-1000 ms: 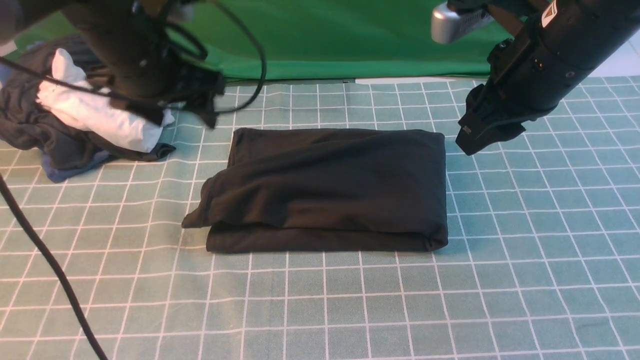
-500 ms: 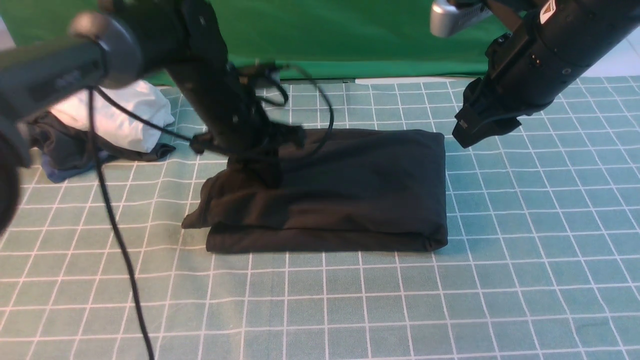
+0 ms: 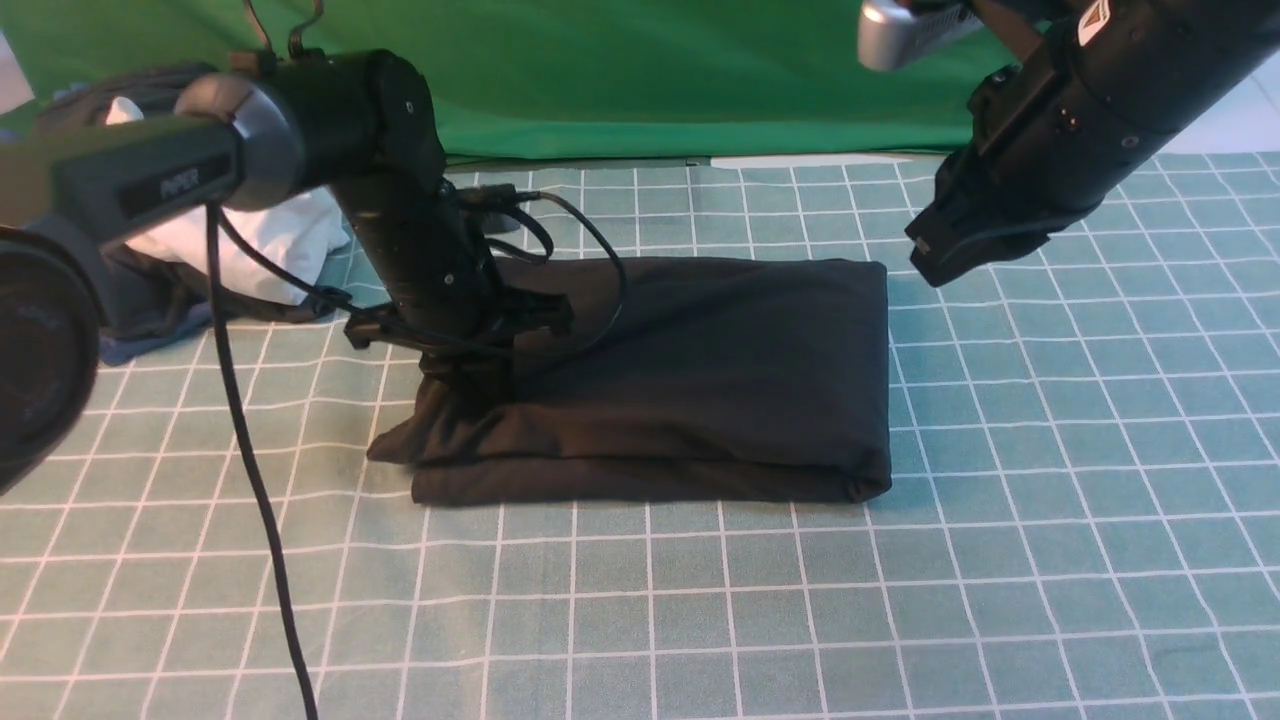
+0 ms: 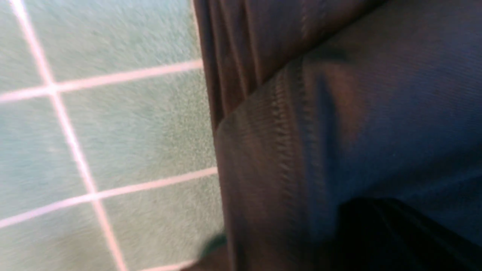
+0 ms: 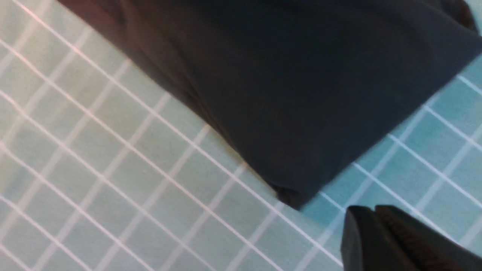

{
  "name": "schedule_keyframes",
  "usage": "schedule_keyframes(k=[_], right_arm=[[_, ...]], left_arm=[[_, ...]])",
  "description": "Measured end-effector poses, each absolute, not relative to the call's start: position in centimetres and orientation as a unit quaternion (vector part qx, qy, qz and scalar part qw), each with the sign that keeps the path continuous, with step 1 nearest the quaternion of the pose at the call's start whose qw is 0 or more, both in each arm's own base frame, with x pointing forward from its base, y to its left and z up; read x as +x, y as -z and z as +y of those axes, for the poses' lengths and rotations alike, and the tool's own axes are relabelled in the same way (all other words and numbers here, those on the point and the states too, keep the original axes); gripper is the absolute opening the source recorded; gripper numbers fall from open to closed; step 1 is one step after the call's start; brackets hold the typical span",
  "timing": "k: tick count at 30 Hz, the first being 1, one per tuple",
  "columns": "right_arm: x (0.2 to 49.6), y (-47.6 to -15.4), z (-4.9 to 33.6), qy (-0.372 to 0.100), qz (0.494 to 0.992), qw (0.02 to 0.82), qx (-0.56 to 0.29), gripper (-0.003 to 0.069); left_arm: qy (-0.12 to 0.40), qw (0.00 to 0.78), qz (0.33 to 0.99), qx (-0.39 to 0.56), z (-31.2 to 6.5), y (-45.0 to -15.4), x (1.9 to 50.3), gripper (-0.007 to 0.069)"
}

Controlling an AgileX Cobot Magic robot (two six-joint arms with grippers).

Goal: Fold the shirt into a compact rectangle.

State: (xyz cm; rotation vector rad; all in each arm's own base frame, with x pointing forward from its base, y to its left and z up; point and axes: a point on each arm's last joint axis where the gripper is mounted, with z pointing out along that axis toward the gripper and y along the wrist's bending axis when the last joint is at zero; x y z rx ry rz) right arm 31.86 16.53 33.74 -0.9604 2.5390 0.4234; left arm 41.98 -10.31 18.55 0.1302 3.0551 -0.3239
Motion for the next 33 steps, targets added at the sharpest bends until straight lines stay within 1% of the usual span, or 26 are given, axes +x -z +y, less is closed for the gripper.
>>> schedule_keyframes(k=[2,3,5,7,8,9,10,12,15,20,21,23,25,26,27,30,33], right_arm=[[31.9,-33.8,16.7,-0.160,0.904,0.201,-0.341,0.0024],[32.0,-33.8,17.1,-0.181,0.900,0.206,-0.340,0.0022],[32.3,-33.3,17.4,-0.191,0.899,0.203,-0.337,0.0022],[33.0,-32.0,17.8,-0.195,0.904,0.187,-0.332,0.0022],[33.3,-31.4,17.9,-0.195,0.906,0.179,-0.331,0.0022],[33.7,-30.3,18.2,-0.195,0.909,0.165,-0.329,0.0022],[33.7,-30.3,18.2,-0.195,0.909,0.165,-0.329,0.0022],[34.7,-28.0,18.6,-0.194,0.915,0.138,-0.325,0.0022],[35.0,-26.8,18.7,-0.193,0.919,0.116,-0.323,0.0022],[35.0,-26.1,18.8,-0.194,0.921,0.095,-0.325,0.0022],[35.0,-26.1,18.8,-0.194,0.921,0.094,-0.326,0.0022],[34.9,-26.1,18.8,-0.194,0.920,0.095,-0.327,0.0022],[34.9,-26.1,19.1,-0.193,0.918,0.099,-0.331,0.0022],[34.9,-26.1,19.1,-0.193,0.918,0.100,-0.333,0.0022],[34.9,-26.0,19.4,-0.192,0.915,0.103,-0.339,0.0022],[35.0,-25.1,20.4,-0.192,0.912,0.105,-0.346,0.0022],[35.5,-23.5,21.0,-0.190,0.914,0.099,-0.345,0.0023]], left_arm=[[0.104,0.048,0.993,0.042,-10.2,-19.5,42.0,0.0008],[0.107,0.074,0.991,0.037,-10.2,-21.1,42.1,0.0010],[0.110,0.097,0.988,0.037,-10.2,-22.4,42.1,0.0010],[0.111,0.106,0.987,0.037,-10.2,-22.7,42.2,0.0010],[0.111,0.102,0.988,0.037,-10.2,-22.4,42.2,0.0010],[0.108,0.085,0.990,0.037,-10.3,-21.5,42.3,0.0010],[0.107,0.082,0.990,0.037,-10.3,-21.3,42.3,0.0010],[0.096,0.043,0.994,0.036,-10.2,-18.4,42.7,0.0010],[0.082,0.018,0.996,0.018,-10.1,-16.2,42.9,0.0010],[0.055,0.041,0.998,0.005,-9.7,-16.3,43.3,0.0010],[0.047,0.055,0.997,0.003,-9.5,-16.7,43.5,0.0010],[0.050,0.074,0.996,-0.002,-9.4,-17.5,43.6,0.0010],[0.064,0.108,0.992,-0.009,-9.6,-19.3,43.6,0.0010],[0.068,0.113,0.991,-0.010,-9.6,-19.7,43.6,0.0010],[0.076,0.134,0.988,-0.012,-9.7,-20.9,43.5,0.0010],[0.084,0.166,0.982,-0.012,-9.5,-23.4,43.1,0.0012],[0.076,0.179,0.981,-0.009,-9.0,-25.3,42.5,0.0011]])
